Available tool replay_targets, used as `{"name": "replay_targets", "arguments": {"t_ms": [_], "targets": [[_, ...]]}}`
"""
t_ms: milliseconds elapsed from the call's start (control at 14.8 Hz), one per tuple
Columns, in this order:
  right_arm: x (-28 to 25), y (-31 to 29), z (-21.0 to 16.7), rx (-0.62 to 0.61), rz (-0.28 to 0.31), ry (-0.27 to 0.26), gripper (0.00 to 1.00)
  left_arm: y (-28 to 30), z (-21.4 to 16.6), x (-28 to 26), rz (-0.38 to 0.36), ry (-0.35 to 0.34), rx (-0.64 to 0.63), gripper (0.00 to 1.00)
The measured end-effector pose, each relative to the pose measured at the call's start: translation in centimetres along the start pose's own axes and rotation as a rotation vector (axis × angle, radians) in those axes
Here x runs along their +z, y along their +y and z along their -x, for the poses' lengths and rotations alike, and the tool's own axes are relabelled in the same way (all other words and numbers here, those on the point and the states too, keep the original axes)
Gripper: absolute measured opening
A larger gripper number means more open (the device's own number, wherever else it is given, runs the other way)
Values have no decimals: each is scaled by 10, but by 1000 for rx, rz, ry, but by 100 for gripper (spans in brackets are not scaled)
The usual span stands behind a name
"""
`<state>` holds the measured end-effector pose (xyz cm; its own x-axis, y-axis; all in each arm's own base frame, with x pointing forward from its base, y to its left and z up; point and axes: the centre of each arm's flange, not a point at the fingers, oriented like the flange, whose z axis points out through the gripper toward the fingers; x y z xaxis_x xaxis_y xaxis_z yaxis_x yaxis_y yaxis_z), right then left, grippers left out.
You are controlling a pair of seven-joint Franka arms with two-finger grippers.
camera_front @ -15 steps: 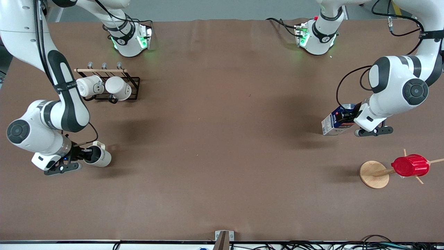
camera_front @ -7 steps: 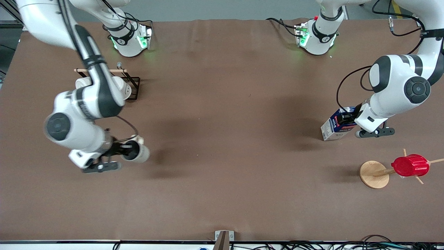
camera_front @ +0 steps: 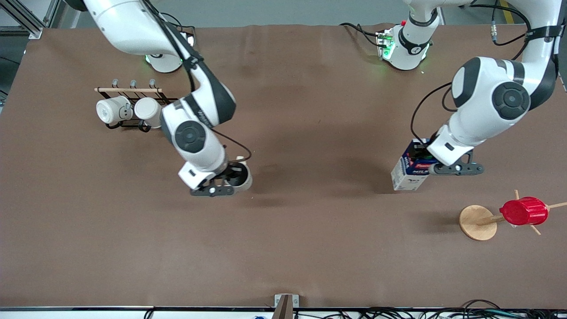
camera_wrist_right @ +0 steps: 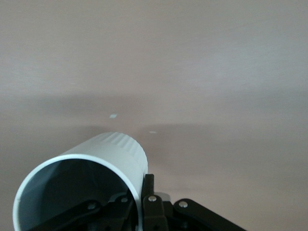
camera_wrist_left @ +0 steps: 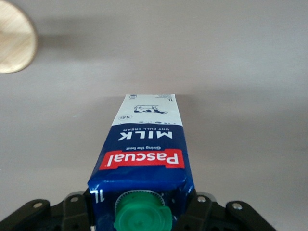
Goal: Place cup and milk on table
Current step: 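Carry the carton and the mug with both grippers toward the table middle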
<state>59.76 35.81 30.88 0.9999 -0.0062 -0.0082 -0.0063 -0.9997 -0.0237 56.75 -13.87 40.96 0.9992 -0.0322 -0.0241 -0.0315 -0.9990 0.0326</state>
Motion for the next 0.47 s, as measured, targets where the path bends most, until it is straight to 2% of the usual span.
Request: {"name": "replay_targets", "arguments": {"t_ms": [135,472], "targets": [[17,-33,11,22,-26,29,4,37,1,-5,14,0,-1,65],[48,-84,31,13,-56,47,4,142,20,15,28,-47,-13,65]]}}
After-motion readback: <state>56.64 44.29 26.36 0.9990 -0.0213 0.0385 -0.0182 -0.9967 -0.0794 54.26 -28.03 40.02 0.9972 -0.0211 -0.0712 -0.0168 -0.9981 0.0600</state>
